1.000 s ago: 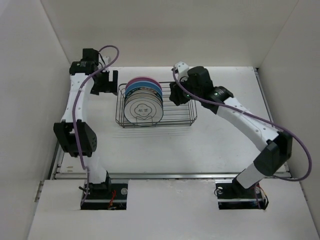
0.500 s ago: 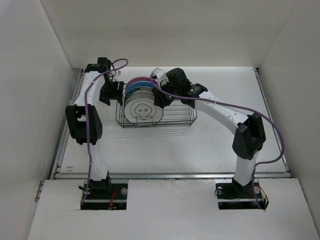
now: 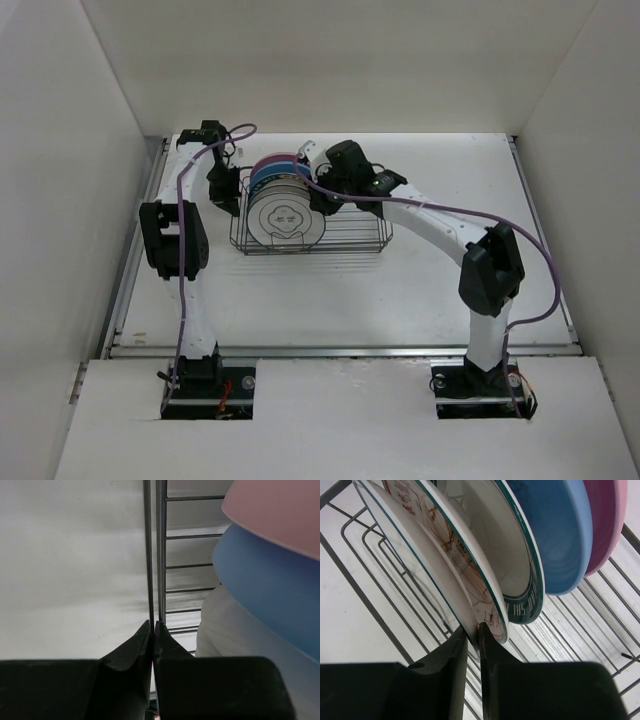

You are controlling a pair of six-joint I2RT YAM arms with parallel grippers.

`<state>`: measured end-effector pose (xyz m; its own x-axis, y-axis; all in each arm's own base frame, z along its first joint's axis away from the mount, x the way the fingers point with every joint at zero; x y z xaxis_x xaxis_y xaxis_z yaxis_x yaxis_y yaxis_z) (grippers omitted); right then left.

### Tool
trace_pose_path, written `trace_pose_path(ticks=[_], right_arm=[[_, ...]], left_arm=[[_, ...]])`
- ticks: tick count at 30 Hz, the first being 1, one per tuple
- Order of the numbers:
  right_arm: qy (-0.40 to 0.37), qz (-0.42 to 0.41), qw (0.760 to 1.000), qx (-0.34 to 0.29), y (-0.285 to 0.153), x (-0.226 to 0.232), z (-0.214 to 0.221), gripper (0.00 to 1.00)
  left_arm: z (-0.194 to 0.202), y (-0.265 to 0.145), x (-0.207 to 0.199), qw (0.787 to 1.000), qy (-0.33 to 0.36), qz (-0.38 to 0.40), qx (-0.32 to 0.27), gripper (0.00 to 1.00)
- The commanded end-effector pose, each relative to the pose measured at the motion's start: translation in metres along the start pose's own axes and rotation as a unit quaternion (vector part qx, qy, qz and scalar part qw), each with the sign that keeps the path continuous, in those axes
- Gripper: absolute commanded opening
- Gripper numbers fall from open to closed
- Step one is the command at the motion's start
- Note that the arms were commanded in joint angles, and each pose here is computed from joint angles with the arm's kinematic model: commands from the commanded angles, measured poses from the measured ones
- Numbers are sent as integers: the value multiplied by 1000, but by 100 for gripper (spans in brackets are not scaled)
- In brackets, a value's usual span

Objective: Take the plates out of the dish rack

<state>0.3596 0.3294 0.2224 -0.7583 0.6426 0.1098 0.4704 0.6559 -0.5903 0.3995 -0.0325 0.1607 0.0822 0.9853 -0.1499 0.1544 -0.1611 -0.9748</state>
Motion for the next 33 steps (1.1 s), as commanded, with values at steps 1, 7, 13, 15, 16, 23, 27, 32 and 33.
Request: trace_pose_path(ticks=[1, 7, 13, 15, 16, 23, 27, 32, 33], right_arm=[[-4, 38, 994, -103, -38, 2, -51, 0], [2, 59, 974, -221, -96, 8, -96, 0], [42, 69, 954, -288, -151, 6, -110, 0], [82, 95, 947, -296, -166, -10, -102, 0], [130, 102, 939, -302, -172, -19, -98, 0], [381, 242, 844, -291, -220, -126, 3, 0], [492, 276, 775, -285, -236, -153, 62, 0], [597, 307, 687, -279, -236, -169, 131, 0], [603, 307, 682, -276, -232, -169, 137, 0]], left_arm=[[-14, -7, -2, 999, -18, -2, -31, 0], [-16, -9, 0, 999, -29, -16, -36, 0], [-18, -9, 4, 998, -29, -30, -41, 0], [-18, -12, 3, 998, -29, -30, -45, 0], [-18, -13, 5, 998, -24, -36, -45, 7], [-24, -39, 1, 994, 4, -48, -96, 65], [-30, -59, 7, 987, 8, -86, -138, 77], [-36, -92, 7, 971, 20, -121, -207, 85], [-34, -100, 6, 968, 20, -121, -220, 85]])
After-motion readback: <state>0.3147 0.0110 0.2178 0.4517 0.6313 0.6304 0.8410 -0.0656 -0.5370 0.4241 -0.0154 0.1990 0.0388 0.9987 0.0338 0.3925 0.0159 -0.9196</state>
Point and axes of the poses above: each gripper's point midway between its finger pads, its own y axis out along the fingers, its own x axis along the line the jaws close on, z = x × y, the point moved 6 cm from there along -y, back along the fingers, and after that the axes turned 5 degrees about y, right-handed, at the moved point
